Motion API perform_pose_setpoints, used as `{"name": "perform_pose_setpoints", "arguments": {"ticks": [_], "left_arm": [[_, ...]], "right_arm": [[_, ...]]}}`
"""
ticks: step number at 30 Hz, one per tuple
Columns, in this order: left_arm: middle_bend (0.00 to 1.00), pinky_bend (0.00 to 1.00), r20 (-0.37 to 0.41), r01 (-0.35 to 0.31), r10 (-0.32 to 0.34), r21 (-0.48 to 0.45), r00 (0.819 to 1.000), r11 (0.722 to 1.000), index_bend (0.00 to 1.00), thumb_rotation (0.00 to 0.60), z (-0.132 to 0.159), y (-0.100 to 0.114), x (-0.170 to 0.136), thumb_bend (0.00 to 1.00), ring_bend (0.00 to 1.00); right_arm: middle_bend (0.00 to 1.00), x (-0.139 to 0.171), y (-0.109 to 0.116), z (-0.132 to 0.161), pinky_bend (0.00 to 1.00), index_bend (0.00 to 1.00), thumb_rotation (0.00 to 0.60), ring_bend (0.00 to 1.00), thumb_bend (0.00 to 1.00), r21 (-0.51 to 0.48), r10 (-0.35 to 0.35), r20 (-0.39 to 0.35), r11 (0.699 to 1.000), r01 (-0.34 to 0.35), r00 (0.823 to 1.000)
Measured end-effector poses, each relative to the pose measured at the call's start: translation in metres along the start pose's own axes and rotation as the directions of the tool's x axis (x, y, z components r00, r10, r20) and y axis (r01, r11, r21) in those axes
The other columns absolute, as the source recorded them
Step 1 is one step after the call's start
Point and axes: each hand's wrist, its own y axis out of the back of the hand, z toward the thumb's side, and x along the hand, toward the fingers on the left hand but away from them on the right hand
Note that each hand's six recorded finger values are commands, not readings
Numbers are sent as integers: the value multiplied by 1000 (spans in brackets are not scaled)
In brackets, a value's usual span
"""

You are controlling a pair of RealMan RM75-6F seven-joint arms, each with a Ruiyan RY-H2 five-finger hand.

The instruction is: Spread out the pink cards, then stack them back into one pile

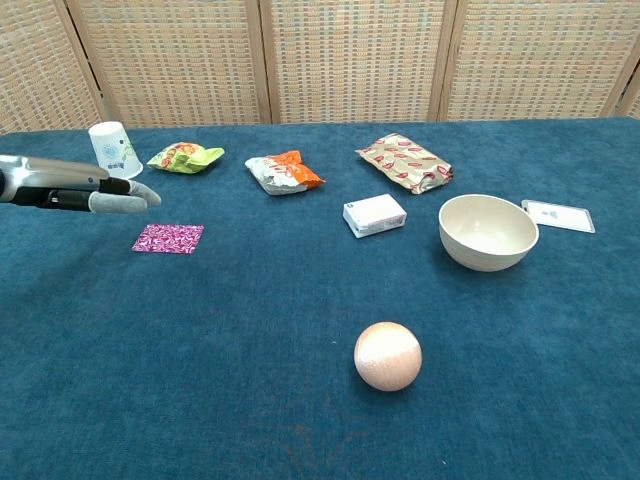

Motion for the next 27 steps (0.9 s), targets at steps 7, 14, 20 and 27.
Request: {"name": "perform_pose_setpoints", "arguments": {"ticks": [7,14,20,27], "left_arm": [[0,37,-11,26,-26,-18,1000,999,0,8,-1,-11,7,0,0],[0,37,-5,41,-41,-33,999,999,0,6,5,-15,13,0,0],[0,37,8,53,-53,-31,999,998,0,6,14,-19,22,0,0],[0,37,22,59,-59,-23,998,998,0,6,24,-19,29,0,0]], "right_arm": [[310,0,-1,0,139,348,600,161,234,2,3,0,1000,-3,1000],[311,1,-1,-1,139,348,600,162,234,5,1,7,1000,-1,1000],[311,4,1,-5,139,348,600,162,234,6,-3,17,1000,3,1000],[310,5,2,-8,139,348,600,162,234,5,-6,23,1000,5,1000]]}}
